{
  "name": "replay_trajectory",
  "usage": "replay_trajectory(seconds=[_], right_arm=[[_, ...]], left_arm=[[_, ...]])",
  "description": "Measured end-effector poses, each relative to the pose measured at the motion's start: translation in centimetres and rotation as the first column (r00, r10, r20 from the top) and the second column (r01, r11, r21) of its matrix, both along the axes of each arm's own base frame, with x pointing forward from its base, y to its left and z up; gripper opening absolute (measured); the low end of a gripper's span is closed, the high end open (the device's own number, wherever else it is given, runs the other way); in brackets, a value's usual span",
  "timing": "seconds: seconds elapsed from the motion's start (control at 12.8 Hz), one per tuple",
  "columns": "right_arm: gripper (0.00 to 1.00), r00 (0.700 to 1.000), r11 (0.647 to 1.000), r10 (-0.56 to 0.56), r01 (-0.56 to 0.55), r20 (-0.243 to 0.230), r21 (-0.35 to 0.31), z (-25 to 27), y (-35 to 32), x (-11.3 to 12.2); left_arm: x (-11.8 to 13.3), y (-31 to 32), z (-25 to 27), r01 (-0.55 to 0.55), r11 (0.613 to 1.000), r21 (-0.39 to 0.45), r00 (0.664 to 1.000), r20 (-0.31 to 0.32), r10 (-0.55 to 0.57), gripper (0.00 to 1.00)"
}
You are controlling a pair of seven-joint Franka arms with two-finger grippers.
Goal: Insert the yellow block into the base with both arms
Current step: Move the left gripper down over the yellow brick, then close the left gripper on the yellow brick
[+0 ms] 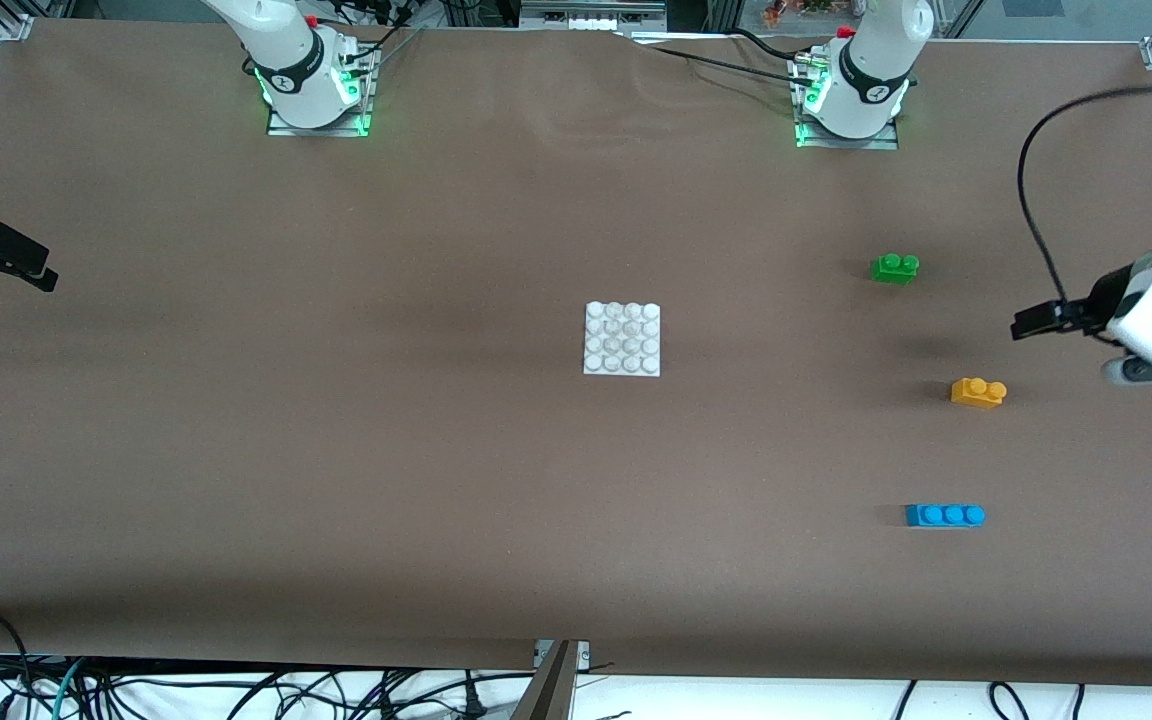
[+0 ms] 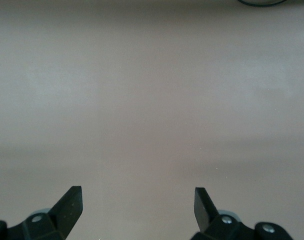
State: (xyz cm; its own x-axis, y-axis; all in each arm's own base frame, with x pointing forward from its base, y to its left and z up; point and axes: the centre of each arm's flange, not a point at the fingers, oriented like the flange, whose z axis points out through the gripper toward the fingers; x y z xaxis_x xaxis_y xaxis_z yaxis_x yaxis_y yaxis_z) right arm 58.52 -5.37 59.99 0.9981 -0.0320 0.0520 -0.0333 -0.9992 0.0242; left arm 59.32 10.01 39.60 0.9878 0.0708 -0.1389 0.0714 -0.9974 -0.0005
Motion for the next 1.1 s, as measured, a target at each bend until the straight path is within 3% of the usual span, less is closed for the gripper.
replay_trajectory(seconds=[0.39,1.1], right_arm=[[1.00,1.000,1.000,0.001,-0.001,-0.005,0.000,-0.3,0.1,0.2],[1.00,1.000,1.000,0.001,-0.001,-0.006,0.000,-0.4,0.0,0.2]], left_arm=[[0.1,1.6,-10.8,0.103,0.995,-0.002,0.995,-0.006,-0.103,1.00],[0.4,3.8,-18.1,0.148,0.989,0.022,0.989,0.010,-0.148,1.00]])
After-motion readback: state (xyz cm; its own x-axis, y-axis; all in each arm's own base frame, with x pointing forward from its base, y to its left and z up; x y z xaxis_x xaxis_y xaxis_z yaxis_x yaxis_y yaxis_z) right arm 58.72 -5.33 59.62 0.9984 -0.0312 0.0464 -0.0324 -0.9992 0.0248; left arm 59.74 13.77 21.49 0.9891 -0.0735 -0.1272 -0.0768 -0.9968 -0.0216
